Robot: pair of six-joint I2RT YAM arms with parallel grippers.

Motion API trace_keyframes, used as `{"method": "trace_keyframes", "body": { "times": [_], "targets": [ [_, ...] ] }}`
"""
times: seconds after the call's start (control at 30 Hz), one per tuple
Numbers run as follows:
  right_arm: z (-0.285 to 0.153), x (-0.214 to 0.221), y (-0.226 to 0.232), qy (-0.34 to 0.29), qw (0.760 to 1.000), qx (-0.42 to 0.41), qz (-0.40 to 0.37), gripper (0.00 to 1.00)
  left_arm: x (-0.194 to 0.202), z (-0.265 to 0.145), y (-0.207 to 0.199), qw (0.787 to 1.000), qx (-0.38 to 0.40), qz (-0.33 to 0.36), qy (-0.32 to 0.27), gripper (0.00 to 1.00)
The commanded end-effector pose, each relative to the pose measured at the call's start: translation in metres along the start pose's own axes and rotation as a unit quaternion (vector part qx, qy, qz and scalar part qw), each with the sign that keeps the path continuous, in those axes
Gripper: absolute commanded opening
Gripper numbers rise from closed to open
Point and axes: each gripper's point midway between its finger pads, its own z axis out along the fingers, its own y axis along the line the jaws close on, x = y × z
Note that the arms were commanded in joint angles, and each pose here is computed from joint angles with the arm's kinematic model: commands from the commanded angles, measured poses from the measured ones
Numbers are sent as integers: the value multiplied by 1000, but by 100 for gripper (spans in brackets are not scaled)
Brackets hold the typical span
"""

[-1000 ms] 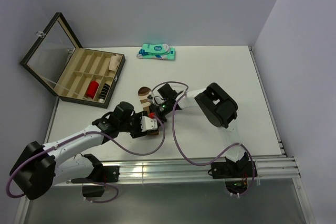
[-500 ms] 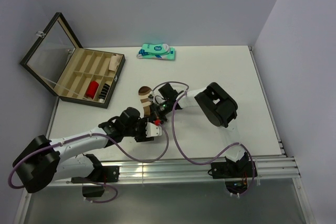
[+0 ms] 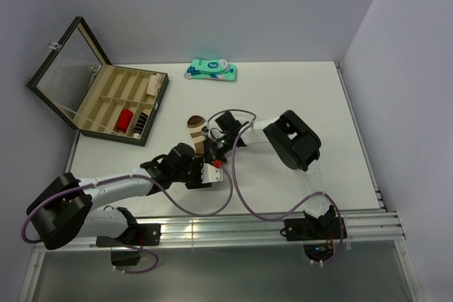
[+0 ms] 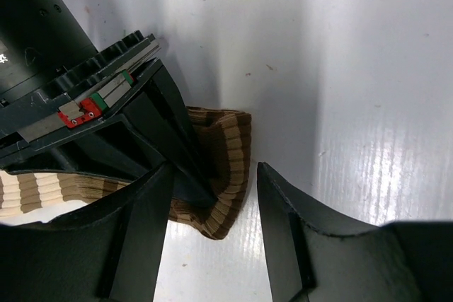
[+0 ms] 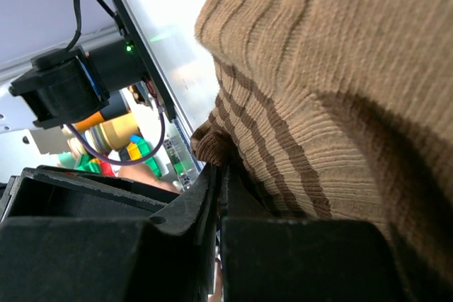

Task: Roll the socks
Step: Roll the sock at the center of the board.

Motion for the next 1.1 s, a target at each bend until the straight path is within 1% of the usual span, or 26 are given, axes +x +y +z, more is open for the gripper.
{"method": "trace_keyframes", "body": {
  "times": [0.0, 0.07, 0.33, 0.57, 0.77, 1.07],
  "targets": [
    [5, -5, -23, -13, 999, 31, 3, 1, -7, 10, 1, 1000, 16, 1, 3, 56],
    [4, -5, -23, -13, 999, 31, 4, 1, 1, 12, -4, 999, 32, -2, 22, 54],
    [3, -5, -20, -13, 999, 31, 1, 1, 16, 21, -13, 997, 63, 0, 53, 52],
    [3, -6, -20, -12, 999, 34, 1, 1, 15, 18, -23, 994, 92, 5, 54, 53],
    [3, -6, -21, -12, 999, 34, 2, 1, 3, 14, -23, 995, 90, 13, 42, 53],
    [4, -4, -25, -11, 999, 38, 5, 1, -1, 11, -34, 994, 102, 22, 45, 53]
  ]
}}
